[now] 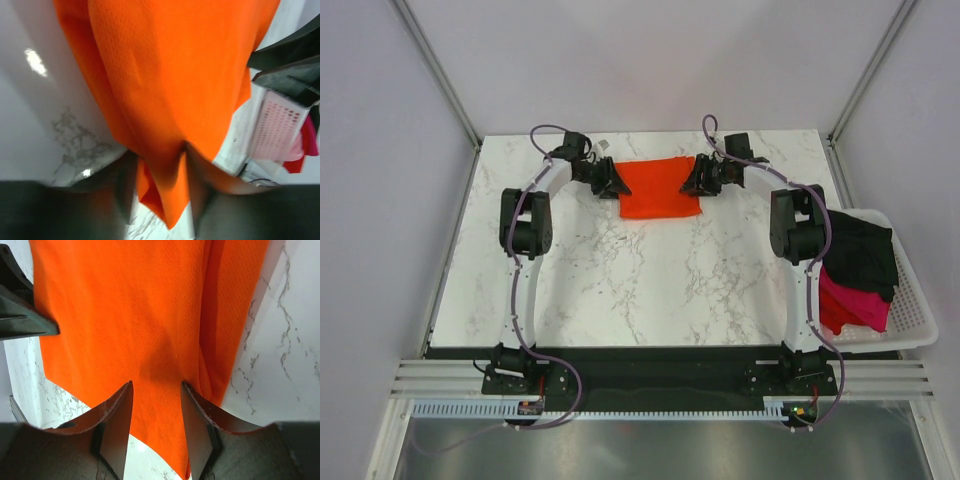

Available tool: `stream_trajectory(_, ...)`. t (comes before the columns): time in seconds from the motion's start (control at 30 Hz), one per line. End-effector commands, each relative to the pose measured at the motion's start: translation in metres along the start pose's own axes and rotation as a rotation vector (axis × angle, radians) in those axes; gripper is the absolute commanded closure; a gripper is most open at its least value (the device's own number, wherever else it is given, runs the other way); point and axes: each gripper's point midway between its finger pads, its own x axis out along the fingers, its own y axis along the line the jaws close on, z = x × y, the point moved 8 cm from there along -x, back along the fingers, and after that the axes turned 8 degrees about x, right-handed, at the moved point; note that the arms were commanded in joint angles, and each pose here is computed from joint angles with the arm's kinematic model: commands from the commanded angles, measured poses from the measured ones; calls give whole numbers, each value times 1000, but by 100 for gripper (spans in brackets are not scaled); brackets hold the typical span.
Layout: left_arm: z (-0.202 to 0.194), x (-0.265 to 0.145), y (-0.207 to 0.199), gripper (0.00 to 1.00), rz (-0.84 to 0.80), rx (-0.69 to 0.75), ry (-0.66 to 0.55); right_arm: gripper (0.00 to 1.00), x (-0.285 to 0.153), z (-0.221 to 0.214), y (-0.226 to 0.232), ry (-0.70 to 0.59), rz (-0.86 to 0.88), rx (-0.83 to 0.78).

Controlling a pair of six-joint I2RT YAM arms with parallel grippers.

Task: Fold and stack the t-shirts
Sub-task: Neatly place the folded tshirt to the corner

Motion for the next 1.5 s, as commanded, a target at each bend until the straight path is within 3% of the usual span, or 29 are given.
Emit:
stream_trajectory(0.0, 5, 20, -8, 65, -135, -13, -2, 49, -10, 1, 16, -12, 26, -54)
stream_trajectory(0.07, 6, 23, -12, 81, -187, -30, 0, 49, -15, 1, 21, -15, 23, -90)
stream_trajectory(0.1, 10, 23, -12, 95, -200, -20, -13, 50, -22, 1, 29, -15, 29, -107)
stream_trajectory(0.13, 12, 24, -12, 98, -210, -19, -15, 50, -28, 2, 35, -18, 32, -122)
stream_trajectory(0.27, 28, 2, -27, 98, -205, 84, -68, 50, -75, 15, 63, -88, 23, -254)
stream_trajectory(0.4, 38, -38, -28, 98, -82, 203, -111, 50, -115, 16, 65, -99, -15, -304)
stream_trajectory(0.73, 64, -173, 71, 98, 475, 377, -202, 51, -148, 16, 36, -115, -134, -368)
stream_trajectory(0.9, 65, -211, 112, 98, 647, 448, -153, 51, -148, 21, 30, -120, -157, -373)
stream_trajectory(1.07, 51, -228, 132, 98, 778, 548, -24, 52, -148, 19, 26, -115, -173, -379)
stream_trajectory(1.23, 46, -253, 159, 98, 881, 506, -16, 52, -145, 9, 19, -94, -179, -362)
stream_trajectory(1.47, 56, -274, 168, 98, 1019, 619, 37, 52, -147, 9, 21, -97, -175, -363)
